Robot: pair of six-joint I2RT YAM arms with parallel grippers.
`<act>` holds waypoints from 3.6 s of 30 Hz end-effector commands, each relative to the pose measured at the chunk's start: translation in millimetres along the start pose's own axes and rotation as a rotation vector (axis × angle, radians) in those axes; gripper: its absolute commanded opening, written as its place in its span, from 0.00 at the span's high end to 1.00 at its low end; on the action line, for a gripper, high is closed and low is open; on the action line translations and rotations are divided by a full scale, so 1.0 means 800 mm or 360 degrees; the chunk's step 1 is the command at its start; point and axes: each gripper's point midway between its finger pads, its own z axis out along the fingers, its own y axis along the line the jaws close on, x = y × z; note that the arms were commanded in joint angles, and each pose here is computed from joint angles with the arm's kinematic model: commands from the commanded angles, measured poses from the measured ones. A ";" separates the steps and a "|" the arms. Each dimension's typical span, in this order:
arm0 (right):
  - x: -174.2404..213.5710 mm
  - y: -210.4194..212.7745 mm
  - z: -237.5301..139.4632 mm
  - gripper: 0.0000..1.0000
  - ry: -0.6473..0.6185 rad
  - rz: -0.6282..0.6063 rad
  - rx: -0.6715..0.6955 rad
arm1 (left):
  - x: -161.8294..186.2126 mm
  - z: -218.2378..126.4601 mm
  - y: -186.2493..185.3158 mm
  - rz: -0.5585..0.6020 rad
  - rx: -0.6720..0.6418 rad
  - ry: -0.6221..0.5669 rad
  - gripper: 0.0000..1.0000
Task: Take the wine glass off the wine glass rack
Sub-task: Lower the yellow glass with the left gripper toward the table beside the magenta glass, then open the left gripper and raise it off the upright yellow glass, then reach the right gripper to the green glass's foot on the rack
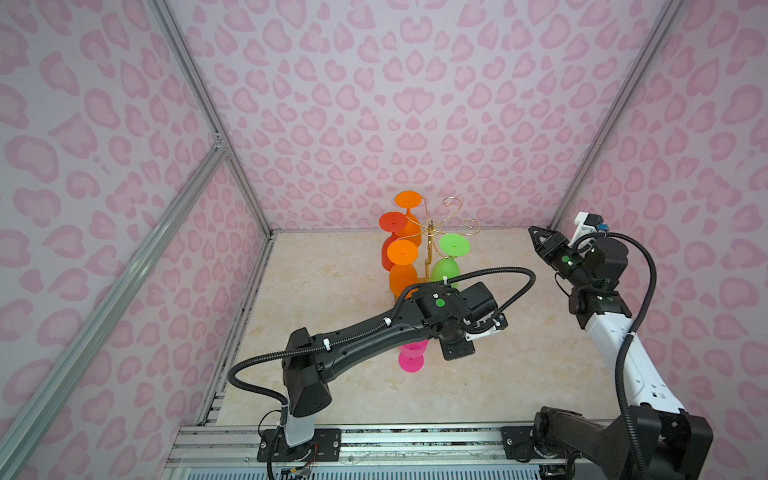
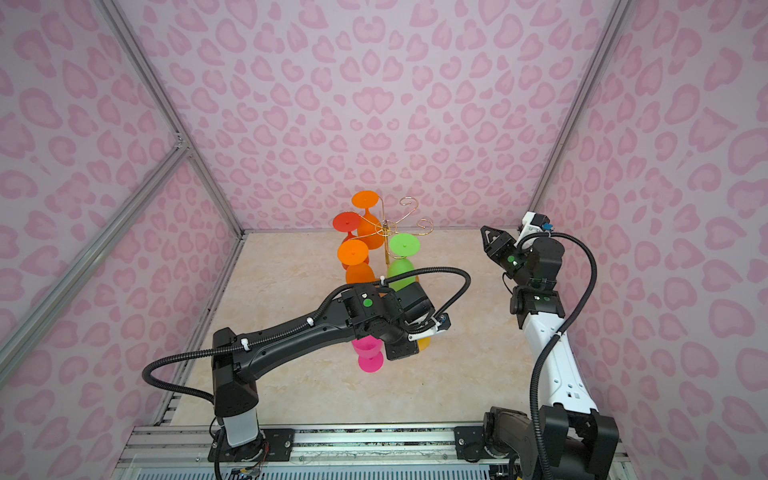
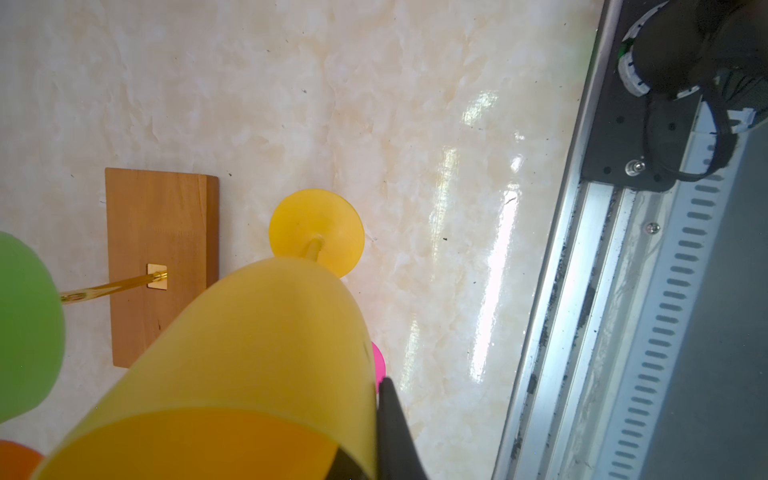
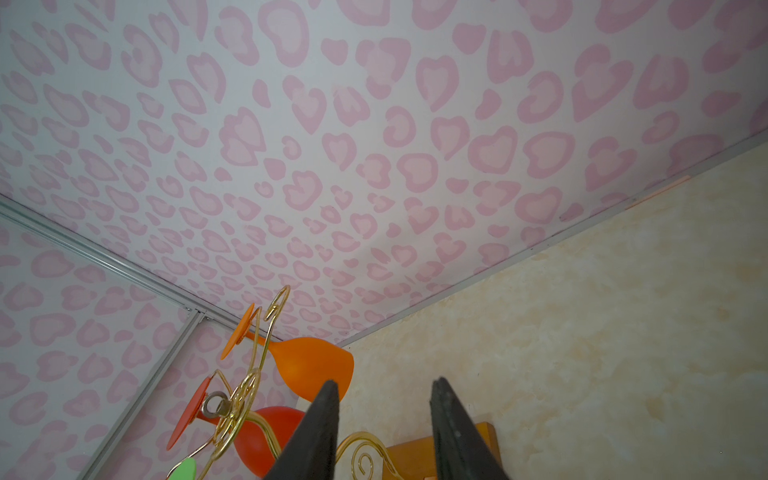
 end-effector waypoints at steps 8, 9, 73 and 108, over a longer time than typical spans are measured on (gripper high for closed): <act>0.004 -0.001 0.006 0.62 0.0000 0.0017 -0.0069 | 0.020 0.024 -0.003 0.0073 0.0042 0.0227 0.98; 0.004 -0.002 0.006 0.62 0.0002 0.0021 -0.0070 | 0.021 0.025 -0.004 0.0077 0.0055 0.0240 0.98; 0.052 0.072 0.011 0.50 0.0215 -0.0066 -0.0300 | -0.040 -0.220 0.067 -0.0124 -0.0567 -0.0644 0.65; 0.155 0.166 0.031 0.56 0.0599 -0.0117 -0.0556 | 0.146 -0.329 0.220 -0.1071 -0.1239 -0.1527 0.14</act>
